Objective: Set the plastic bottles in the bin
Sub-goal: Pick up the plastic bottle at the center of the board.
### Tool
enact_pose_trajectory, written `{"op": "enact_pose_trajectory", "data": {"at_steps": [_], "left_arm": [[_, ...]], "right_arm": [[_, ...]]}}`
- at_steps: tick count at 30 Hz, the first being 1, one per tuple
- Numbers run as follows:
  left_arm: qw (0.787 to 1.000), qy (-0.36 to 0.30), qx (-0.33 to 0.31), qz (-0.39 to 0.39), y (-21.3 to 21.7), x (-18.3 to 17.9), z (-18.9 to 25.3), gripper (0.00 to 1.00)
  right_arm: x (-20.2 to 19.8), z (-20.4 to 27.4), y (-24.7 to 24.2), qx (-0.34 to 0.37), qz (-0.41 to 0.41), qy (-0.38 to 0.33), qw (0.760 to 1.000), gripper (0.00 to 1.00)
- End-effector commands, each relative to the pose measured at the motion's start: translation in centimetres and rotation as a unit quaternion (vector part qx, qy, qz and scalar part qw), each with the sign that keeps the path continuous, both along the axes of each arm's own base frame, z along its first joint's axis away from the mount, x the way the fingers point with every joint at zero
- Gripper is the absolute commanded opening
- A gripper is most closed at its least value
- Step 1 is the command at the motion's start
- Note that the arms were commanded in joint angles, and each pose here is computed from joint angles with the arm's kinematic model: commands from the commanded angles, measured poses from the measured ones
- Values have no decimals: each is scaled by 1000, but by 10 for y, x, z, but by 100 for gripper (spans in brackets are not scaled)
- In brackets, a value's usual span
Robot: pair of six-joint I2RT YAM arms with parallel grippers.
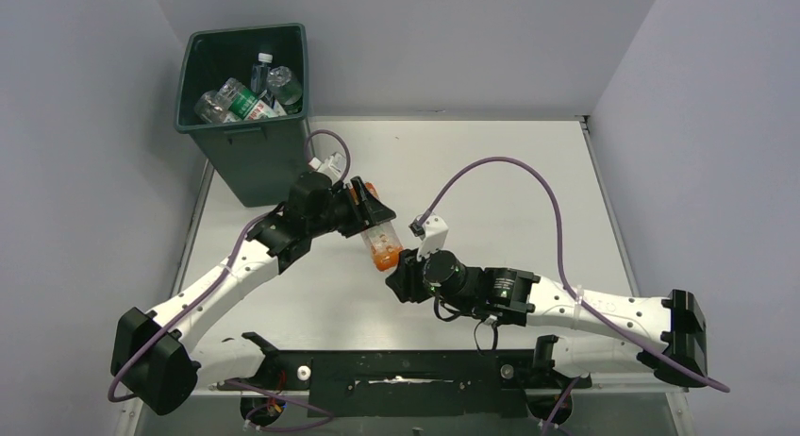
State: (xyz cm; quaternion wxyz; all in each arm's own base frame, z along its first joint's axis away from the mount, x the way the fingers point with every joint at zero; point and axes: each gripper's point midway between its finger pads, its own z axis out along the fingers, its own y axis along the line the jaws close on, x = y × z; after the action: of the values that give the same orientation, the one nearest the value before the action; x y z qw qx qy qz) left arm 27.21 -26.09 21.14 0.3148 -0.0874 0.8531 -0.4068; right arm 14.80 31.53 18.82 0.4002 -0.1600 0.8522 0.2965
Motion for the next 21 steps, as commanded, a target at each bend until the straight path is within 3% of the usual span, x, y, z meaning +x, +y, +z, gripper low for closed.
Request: {"op": "enact_pose_trajectory", "data": {"at_steps": [1, 4, 11, 16, 21], "left_arm": [[999, -34, -1, -14, -4, 4, 13, 47], [999, -34, 0, -16, -4, 5, 14, 43], [999, -43, 8, -18, -3, 7, 23, 42], [998, -50, 20, -19, -2, 11, 28, 42], [998, -59, 27, -19, 1, 17, 36, 42]], "right_arm": [[10, 35, 10, 49, -19, -27, 998, 30], [10, 36, 10, 49, -20, -27, 998, 42], [7, 38, 10, 49, -18, -22, 998, 89], [2, 38, 7, 49, -17, -18, 998, 99], [-3, 38, 3, 52, -19, -16, 998, 98]]}}
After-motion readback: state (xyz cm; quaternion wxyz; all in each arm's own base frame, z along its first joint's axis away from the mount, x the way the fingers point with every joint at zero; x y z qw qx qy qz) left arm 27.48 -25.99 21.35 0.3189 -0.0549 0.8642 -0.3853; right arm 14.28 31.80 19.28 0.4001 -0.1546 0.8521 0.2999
